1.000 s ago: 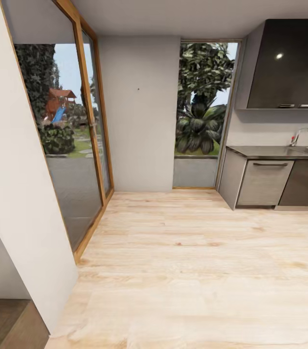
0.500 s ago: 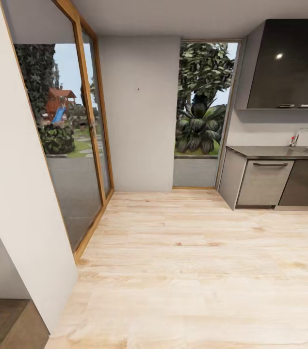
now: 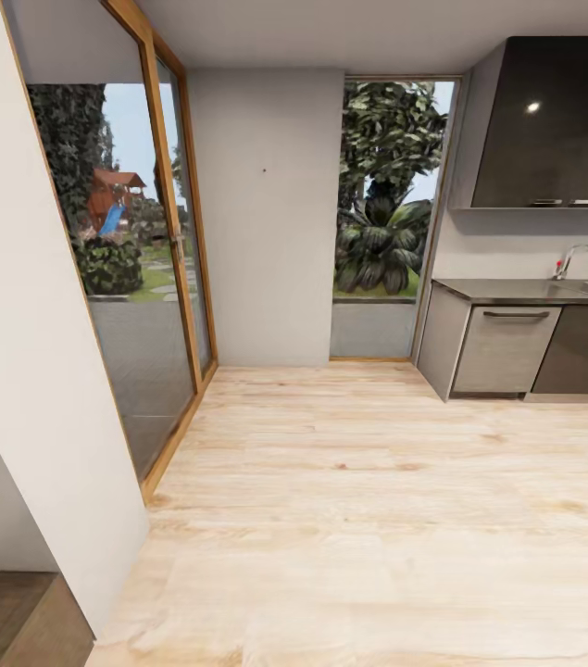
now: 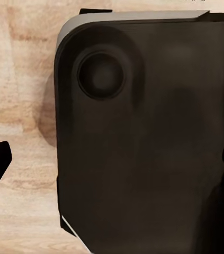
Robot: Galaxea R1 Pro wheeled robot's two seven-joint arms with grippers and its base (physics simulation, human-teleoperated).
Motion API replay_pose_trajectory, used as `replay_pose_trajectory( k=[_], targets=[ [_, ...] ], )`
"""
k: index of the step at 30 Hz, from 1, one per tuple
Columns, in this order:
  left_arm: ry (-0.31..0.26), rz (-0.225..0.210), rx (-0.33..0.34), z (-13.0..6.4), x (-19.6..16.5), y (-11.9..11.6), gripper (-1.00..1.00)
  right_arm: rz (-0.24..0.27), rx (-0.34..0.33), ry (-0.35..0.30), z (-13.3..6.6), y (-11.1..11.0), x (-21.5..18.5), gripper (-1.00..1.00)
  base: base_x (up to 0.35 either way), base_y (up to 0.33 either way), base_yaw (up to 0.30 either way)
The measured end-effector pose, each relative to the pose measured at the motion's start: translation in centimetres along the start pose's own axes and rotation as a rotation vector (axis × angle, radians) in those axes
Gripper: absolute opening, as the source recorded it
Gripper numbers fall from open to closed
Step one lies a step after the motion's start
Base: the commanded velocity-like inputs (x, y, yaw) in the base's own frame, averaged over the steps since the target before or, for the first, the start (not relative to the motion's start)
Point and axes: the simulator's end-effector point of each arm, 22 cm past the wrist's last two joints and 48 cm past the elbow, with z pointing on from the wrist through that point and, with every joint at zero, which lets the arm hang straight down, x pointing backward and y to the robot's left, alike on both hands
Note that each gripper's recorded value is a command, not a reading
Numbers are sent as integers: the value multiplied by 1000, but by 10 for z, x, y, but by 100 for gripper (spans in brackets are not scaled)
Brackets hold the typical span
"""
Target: In the kitchen, take the popcorn bag from the countertop, put it into the microwave, and heat it until the popcorn is cooked so the cooked popcorn ends up inside the bag.
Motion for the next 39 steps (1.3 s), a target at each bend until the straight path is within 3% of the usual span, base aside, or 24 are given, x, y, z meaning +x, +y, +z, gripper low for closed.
replay_pose_trajectory(
  k=[8,39],
  targets=[
    [1,-42,-1,0,1,0,100,2,2,-20,0,0,-4,100,0,0,-2],
    [2,-44,-1,0,1,0,100,4,3,-20,0,0,-4,100,0,0,-220]
  ],
)
